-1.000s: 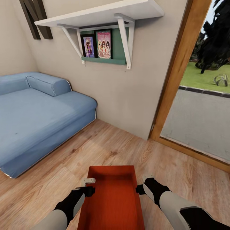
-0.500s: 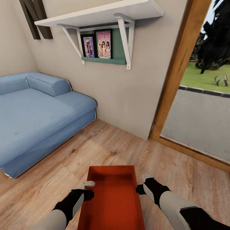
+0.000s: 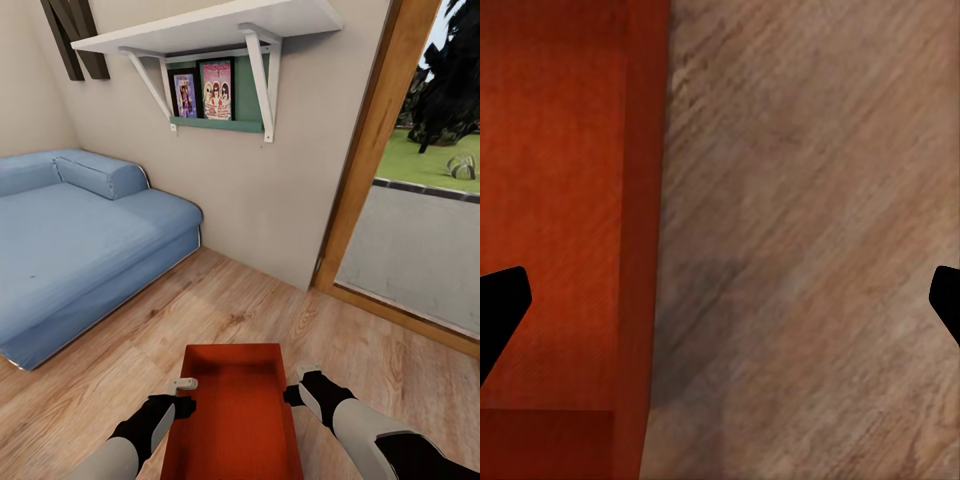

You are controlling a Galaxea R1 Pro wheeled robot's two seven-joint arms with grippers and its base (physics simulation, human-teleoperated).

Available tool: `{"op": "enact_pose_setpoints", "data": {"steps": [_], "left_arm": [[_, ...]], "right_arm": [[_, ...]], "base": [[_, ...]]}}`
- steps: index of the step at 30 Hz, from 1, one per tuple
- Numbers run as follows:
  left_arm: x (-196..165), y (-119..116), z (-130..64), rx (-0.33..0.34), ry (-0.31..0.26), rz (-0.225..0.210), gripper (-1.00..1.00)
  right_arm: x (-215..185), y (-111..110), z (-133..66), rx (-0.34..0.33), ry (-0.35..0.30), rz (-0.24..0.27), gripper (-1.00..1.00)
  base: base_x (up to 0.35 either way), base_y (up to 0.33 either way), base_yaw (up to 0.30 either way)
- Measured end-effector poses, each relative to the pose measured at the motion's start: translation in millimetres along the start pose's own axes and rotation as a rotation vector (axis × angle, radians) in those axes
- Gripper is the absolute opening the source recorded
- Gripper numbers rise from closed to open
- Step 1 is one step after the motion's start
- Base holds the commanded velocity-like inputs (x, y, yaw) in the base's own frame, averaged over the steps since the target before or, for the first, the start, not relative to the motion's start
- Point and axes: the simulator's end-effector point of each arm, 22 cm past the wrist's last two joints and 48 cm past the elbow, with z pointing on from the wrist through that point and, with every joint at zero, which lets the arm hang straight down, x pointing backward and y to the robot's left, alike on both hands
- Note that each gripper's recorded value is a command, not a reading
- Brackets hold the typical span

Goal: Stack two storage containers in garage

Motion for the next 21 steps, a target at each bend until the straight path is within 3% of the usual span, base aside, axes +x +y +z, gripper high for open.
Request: {"op": "enact_pose_setpoints", "data": {"steps": [21], "left_arm": [[9.5,0.6,13.3,0.000,0.000,0.000,1.00]], "right_arm": [[7.9,1.5,14.0,0.000,0.000,0.000,1.00]], "base": [[0.000,0.000,0.000]]}}
